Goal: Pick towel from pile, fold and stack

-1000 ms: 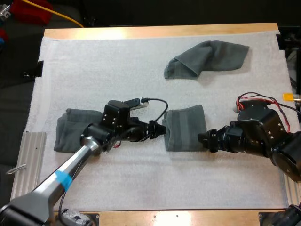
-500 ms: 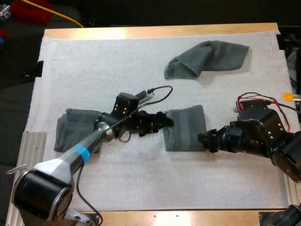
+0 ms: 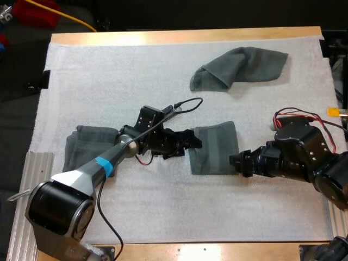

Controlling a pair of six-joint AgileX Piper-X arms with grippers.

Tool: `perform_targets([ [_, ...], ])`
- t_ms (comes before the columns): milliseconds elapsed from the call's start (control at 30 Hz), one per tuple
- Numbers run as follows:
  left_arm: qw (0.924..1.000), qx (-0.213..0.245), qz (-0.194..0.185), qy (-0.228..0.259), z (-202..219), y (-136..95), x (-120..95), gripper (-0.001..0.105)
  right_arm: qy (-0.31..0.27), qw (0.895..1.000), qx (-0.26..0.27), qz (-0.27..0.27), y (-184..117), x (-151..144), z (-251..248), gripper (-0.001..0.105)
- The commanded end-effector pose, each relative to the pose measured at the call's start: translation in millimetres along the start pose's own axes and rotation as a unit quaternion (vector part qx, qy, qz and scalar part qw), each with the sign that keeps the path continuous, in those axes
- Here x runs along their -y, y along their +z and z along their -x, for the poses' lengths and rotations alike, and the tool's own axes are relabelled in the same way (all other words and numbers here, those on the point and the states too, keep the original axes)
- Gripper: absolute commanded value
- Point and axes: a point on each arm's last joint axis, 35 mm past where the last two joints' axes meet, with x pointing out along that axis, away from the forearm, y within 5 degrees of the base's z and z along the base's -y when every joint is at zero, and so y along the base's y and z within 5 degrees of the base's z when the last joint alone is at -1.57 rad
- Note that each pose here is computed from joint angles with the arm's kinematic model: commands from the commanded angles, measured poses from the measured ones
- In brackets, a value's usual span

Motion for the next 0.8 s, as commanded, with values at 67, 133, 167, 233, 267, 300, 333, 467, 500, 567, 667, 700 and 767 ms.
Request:
perform_targets([
  [67,0.9997,-0.019,-0.016,0.0,-10.2,-11.9,10.4,0.071,0.004,1.0,0.002,0.003,-0.3,-1.0,3.8,0.07],
  [133,0.9994,-0.023,-0.024,0.007,-15.4,-17.9,13.9,0.071,0.004,1.0,0.002,0.003,-0.3,-1.0,3.8,0.07],
  [167,0.9993,-0.023,-0.027,0.012,-19.0,-22.1,16.1,0.071,0.004,1.0,0.002,0.003,-0.3,-1.0,3.8,0.07],
  [233,0.9991,-0.023,-0.032,0.019,-23.7,-27.6,20.4,0.071,0.005,1.0,0.003,0.003,-0.5,-1.1,4.8,0.07],
  [267,0.9988,-0.022,-0.036,0.023,-26.5,-30.2,22.2,0.071,0.005,1.0,0.004,0.003,-0.5,-1.1,5.0,0.07],
  [300,0.9987,-0.022,-0.038,0.025,-28.1,-31.4,22.7,0.071,0.005,1.0,0.005,0.004,-0.7,-1.2,5.8,0.07],
  [333,0.9986,-0.024,-0.04,0.025,-29.3,-32.5,24.0,0.071,0.005,1.0,0.006,0.004,-0.9,-1.3,6.5,0.07],
  [467,0.9984,-0.041,-0.037,0.014,-34.0,-33.1,30.1,0.069,0.006,1.0,0.012,0.005,-1.8,-1.8,10.5,0.07],
  [500,0.9981,-0.047,-0.039,0.009,-35.2,-32.6,31.7,0.068,0.007,1.0,0.014,0.005,-2.0,-1.9,11.4,0.07],
  [567,0.9972,-0.062,-0.041,-0.005,-37.8,-30.4,36.3,0.064,0.007,1.0,0.017,0.005,-2.4,-2.1,13.0,0.07],
  [667,0.9961,-0.076,-0.042,-0.015,-40.3,-28.1,39.2,0.054,0.008,1.0,0.02,0.005,-2.9,-2.3,15.2,0.07],
  [700,0.9959,-0.078,-0.042,-0.017,-40.6,-27.9,39.5,0.049,0.008,1.0,0.021,0.005,-3.0,-2.4,15.7,0.07],
  [767,0.9957,-0.078,-0.047,-0.018,-40.6,-27.9,39.5,0.035,0.008,1.0,0.021,0.005,-3.0,-2.4,15.7,0.07],
])
